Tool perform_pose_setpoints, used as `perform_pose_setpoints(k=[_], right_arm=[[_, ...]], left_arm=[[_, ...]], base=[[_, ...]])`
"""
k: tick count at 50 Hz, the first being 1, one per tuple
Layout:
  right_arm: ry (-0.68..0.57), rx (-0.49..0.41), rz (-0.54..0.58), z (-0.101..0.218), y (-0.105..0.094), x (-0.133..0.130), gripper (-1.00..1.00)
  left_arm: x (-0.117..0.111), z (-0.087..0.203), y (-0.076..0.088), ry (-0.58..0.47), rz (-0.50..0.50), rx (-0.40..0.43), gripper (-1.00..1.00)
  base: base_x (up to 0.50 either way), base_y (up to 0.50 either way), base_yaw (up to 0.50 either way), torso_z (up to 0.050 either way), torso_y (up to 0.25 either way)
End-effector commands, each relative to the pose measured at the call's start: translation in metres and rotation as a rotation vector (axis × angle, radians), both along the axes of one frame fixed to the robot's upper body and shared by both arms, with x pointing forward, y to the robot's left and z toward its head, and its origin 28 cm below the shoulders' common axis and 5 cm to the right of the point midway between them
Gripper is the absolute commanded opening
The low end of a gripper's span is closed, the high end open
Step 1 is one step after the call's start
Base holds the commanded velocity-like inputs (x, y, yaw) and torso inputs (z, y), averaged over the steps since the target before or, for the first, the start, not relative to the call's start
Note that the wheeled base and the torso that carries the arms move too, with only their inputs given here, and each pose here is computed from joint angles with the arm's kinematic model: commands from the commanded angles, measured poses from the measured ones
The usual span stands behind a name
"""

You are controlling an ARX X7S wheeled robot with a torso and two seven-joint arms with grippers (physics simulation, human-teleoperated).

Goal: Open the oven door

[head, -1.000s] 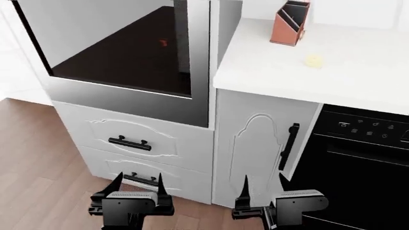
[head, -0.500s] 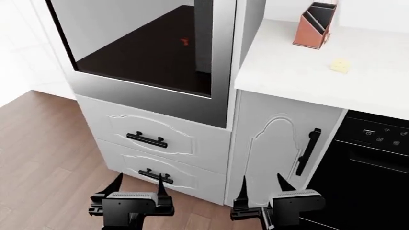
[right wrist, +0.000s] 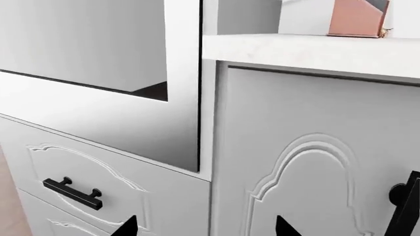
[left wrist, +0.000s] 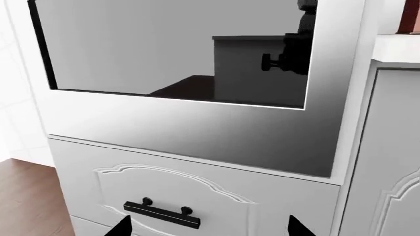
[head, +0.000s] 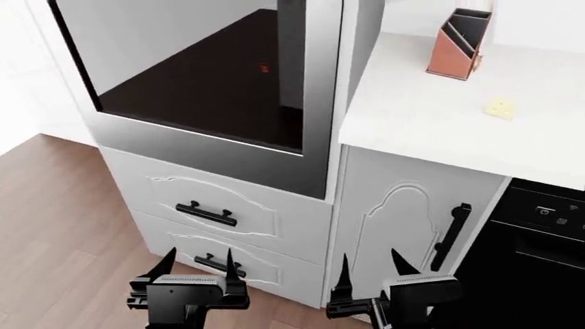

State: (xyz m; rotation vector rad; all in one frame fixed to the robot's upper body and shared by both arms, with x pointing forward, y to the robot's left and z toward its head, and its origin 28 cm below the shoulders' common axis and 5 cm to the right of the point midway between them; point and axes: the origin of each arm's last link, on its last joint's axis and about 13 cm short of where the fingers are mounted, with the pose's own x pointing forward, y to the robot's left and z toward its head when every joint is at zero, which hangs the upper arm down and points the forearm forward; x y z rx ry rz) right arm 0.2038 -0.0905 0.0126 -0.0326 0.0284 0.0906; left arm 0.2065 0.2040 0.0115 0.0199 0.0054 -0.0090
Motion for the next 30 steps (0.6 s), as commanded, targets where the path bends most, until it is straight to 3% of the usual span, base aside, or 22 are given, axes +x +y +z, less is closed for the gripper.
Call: perform_pose_setpoints(k=[1, 30], right_arm=[[0.003, 0.007, 0.003, 0.0002, 0.0003, 0.0000, 1.00], [0.002, -0.001, -0.002, -0.0005, 0.0002, 0.0005, 1.00]], left_arm=[[0.0004, 0.0000, 0.0001, 0.000, 0.001, 0.000, 1.00], [0.0006, 0.0003, 0.0001, 0.000, 0.003, 0.000, 1.00]], base=[[0.24, 0.08, 0.00, 0.000, 0.000], [0.25, 0.04, 0.00, 0.000, 0.000]])
